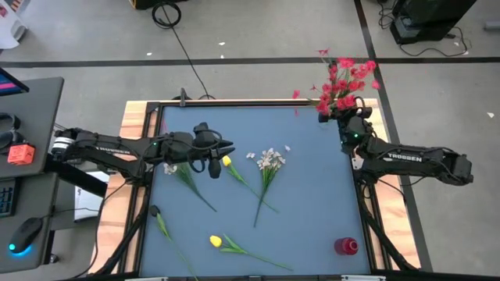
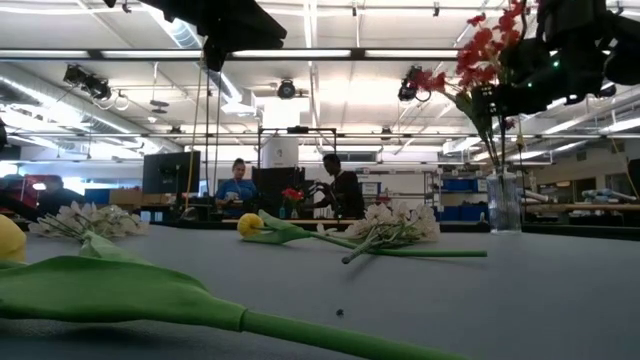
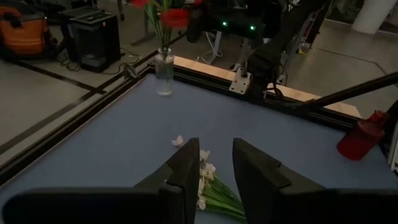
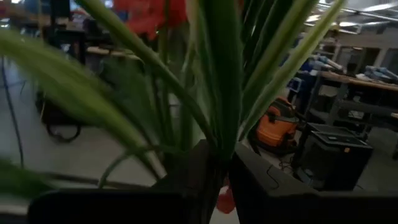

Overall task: Sort flowers into vase by color
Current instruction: Put the red flowers into the transparent vase

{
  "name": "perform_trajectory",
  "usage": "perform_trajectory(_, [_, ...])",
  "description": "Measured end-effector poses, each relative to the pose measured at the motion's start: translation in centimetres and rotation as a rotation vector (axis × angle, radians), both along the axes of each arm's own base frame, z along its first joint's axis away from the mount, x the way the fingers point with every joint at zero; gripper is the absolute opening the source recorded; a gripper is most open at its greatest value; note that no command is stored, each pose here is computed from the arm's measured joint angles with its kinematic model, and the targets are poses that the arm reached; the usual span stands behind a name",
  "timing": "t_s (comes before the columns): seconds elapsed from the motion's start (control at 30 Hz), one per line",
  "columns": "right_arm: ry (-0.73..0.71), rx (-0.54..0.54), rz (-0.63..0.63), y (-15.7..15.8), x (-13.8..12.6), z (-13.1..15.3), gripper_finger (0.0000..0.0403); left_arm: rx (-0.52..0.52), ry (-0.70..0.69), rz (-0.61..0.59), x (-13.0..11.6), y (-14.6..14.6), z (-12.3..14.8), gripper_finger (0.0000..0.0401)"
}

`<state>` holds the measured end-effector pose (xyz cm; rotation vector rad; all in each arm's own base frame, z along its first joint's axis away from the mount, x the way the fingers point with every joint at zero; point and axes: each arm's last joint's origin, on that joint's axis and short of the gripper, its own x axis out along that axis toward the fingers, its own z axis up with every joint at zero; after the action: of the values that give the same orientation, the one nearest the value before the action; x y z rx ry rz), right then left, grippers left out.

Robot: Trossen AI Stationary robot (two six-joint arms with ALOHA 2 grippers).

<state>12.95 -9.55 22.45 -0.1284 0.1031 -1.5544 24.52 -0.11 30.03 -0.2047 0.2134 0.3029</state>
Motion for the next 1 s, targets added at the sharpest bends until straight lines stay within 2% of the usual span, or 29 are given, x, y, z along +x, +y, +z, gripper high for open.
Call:
perform_trajectory(0.37, [0.054, 0.097, -0.01, 0.1, -0.4, -1.5, 0.0066, -0.035, 0.0, 0.006, 0.2, 0.0, -0.2, 0.01])
perform_trajectory(0.5, [0.025, 0.135, 0.017, -0.3, -0.7, -2.0, 0.0066, -0.048, 0.006, 0.009, 0.3, 0.0, -0.4, 0.01])
perform_trajectory(0.73, [0.053, 0.182, 0.097, -0.4, -0.4, -0.9, 0.0069, -0.061, -0.002, 0.012, 0.3, 0.0, -0.4, 0.01])
perform_trajectory(0.83, [0.087, 0.232, 0.09, -0.4, -0.4, -0.8, 0.0073, -0.069, -0.002, 0.015, 0.3, 0.0, -0.4, 0.01])
perform_trajectory(1.0, [0.07, 0.255, 0.1, -0.2, -0.8, -0.7, 0.0085, -0.069, -0.003, 0.014, 0.3, 0.0, -0.4, 0.01])
